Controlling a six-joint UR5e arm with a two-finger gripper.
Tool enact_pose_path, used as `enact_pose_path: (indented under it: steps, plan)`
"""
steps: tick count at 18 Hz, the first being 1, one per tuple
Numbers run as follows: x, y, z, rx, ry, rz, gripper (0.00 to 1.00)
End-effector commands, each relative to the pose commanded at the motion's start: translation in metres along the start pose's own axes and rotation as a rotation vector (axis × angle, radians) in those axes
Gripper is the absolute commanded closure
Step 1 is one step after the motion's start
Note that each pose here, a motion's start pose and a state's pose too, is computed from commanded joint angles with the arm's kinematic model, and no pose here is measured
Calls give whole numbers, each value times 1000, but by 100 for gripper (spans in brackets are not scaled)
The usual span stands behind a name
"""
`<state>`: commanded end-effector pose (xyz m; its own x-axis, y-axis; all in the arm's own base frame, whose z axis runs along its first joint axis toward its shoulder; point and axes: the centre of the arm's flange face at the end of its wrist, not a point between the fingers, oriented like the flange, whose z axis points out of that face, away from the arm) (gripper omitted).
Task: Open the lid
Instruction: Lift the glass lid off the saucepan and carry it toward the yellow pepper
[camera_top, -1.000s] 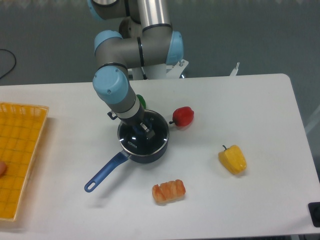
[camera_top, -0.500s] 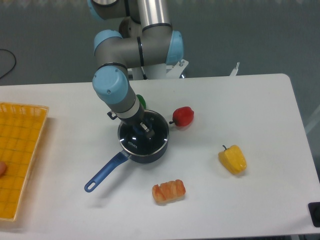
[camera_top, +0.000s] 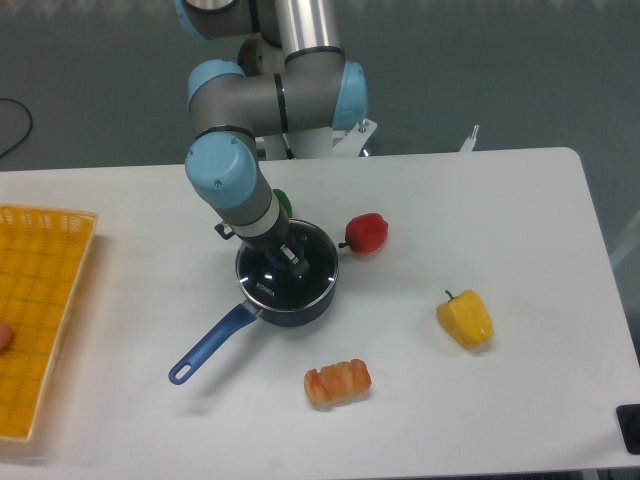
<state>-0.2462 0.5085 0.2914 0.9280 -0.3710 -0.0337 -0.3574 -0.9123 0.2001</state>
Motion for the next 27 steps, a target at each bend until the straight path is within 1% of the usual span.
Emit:
enact_pose_path:
  steps: [1,2,6,10,12,14,18,27]
  plan:
    - [-1,0,-1,1,4,-2,54]
    - [-2,0,-3,-1,7,-5,63]
    - [-4,2,-7,1,8,-6,60]
    - [-8,3,-11,5,2,-11,60]
    - [-19,12,-16,15,-6,-32,60]
    - [-24,13,-21,23,-14,-36,60]
    - [-29,18,-22,33,-10,-47,60]
    - [-64,52,-26,76,-4,-86,60]
